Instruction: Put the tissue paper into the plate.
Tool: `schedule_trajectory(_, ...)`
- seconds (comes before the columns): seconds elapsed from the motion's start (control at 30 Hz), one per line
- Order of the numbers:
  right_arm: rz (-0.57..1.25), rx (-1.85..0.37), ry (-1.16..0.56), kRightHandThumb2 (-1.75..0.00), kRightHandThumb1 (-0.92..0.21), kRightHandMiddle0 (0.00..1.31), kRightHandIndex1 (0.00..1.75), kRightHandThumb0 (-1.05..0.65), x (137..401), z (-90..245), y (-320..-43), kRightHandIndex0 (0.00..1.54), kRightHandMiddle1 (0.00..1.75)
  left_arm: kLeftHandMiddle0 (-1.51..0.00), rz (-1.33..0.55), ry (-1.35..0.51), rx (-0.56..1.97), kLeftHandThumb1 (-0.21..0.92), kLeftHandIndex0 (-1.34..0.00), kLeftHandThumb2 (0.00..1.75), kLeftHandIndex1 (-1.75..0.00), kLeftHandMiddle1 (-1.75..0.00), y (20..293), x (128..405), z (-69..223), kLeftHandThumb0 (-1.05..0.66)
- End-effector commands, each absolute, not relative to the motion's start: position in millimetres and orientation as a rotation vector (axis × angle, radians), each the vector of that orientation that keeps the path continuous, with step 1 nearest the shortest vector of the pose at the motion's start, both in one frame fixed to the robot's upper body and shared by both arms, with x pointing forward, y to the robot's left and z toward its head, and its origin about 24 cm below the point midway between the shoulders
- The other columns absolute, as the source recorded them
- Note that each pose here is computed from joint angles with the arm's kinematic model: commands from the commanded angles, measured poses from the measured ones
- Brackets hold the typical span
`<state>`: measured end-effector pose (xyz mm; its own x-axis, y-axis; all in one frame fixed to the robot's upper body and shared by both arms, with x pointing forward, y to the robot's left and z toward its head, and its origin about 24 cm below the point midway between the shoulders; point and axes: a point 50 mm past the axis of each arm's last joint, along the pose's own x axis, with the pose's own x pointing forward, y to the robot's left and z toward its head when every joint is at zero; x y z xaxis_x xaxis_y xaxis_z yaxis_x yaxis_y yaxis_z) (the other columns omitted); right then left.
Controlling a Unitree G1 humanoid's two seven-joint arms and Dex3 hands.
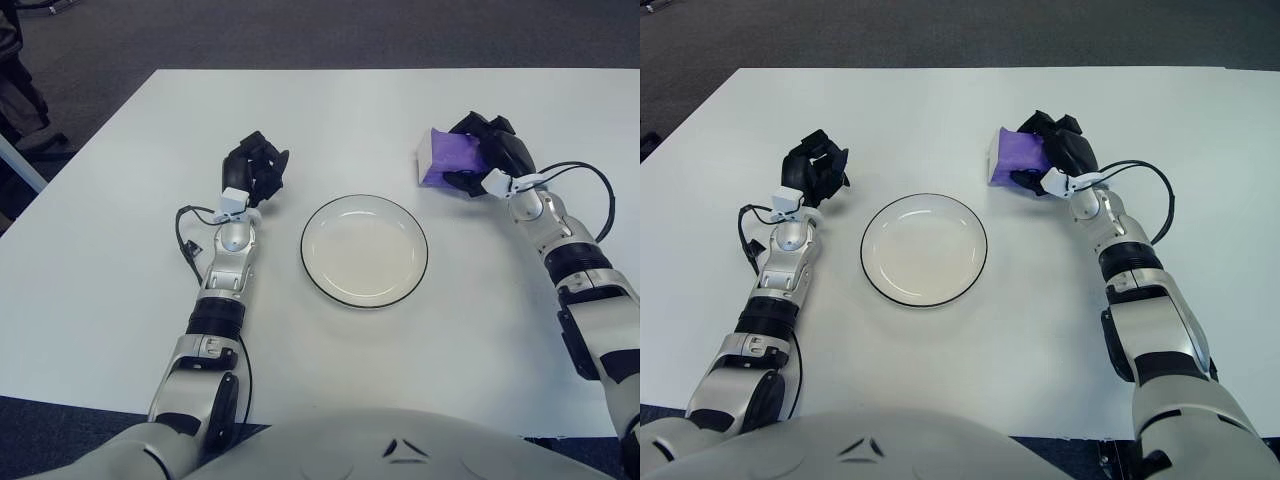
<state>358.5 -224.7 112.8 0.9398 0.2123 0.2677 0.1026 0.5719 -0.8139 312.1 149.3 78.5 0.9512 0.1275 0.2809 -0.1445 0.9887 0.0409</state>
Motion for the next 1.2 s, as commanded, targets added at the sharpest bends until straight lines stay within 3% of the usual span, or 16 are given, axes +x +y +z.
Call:
schedule_trajectory(0.0, 0.062, -0.861, -0.348, -1.31, -0.32, 0.43, 1.72, 0.00, 352, 110, -226, 0.56, 1.75, -1.00, 0.171, -0.021, 0.047, 0.92, -0.89, 0.33, -1.75, -1.75, 150, 276, 8, -0.36)
schedule_trajectory(0.47, 0.100, -0.679, -0.631, -1.33, -0.31, 0.42, 1.75, 0.00, 332, 157, -197, 0.57, 1.75, -1.00, 0.175, -0.020, 0.044, 0.92, -0.89, 0.33, -1.75, -1.75, 152, 277, 8, -0.36)
schedule_trajectory(1.17, 0.325, -0.686, -0.796, -1.37, -0.26, 0.49, 1.75, 0.00, 298, 185, -152, 0.62, 1.70, -1.00, 0.174, -0.021, 0.043, 0.92, -0.90, 0.33, -1.75, -1.75, 152, 279, 9, -0.36)
